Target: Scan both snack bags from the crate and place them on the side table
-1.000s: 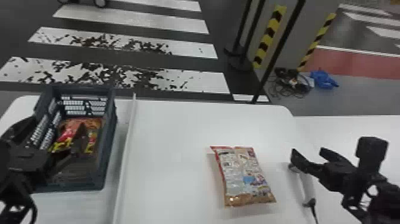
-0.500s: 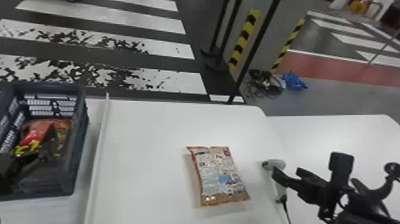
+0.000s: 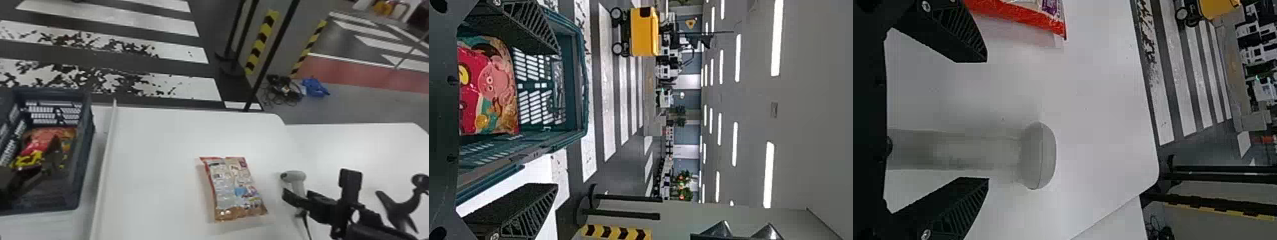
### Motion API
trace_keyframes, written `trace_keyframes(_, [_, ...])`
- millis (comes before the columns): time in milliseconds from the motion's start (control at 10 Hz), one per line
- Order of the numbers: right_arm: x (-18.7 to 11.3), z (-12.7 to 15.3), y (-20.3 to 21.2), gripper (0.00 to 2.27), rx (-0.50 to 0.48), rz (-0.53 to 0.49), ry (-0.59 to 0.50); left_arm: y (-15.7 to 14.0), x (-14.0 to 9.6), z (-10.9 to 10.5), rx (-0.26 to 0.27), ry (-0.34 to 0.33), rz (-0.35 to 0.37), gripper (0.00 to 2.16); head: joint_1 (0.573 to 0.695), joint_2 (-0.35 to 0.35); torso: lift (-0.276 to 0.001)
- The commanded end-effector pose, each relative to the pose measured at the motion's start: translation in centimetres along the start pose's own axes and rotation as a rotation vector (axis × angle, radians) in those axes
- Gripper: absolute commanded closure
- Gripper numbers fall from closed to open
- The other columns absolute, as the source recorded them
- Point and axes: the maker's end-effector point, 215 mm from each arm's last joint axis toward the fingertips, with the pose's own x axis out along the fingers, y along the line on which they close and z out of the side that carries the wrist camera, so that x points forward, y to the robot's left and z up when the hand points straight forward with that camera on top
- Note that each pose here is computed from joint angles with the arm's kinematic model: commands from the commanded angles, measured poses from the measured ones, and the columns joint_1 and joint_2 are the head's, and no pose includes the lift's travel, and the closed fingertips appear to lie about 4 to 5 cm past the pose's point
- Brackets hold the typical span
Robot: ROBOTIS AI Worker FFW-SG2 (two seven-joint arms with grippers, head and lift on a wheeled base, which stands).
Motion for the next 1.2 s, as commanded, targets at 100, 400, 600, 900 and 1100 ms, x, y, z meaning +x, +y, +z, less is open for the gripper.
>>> trace_keyframes(100, [1.9,-0.8,0.2,0.33,0.016,0.005,0.021,0.0,0.0,-0.1,0.001,0.002,-0.001,0.04,0.695,-0.331,-0.098])
trace_keyframes(400, [1.8,-0.3,-1.1,2.02,-0.029,-0.045,0.013,-0.1,-0.1,0.0,0.002,0.0,-0.003,0.04,0.695,-0.335,-0.098])
trace_keyframes(600, [1.5,-0.2,-1.6,2.23,-0.055,-0.058,0.009,-0.4,-0.2,-0.1,0.0,0.002,-0.006,0.04,0.695,-0.342,-0.098])
trace_keyframes(900, [-0.8,3.0,-2.7,2.23,-0.113,-0.099,-0.052,-0.4,-0.2,0.0,0.002,0.001,-0.006,0.04,0.695,-0.35,-0.098])
trace_keyframes(1100, [-3.0,4.8,-2.2,2.23,-0.134,-0.117,-0.061,-0.4,-0.2,0.1,0.002,-0.001,-0.007,0.04,0.695,-0.35,-0.098])
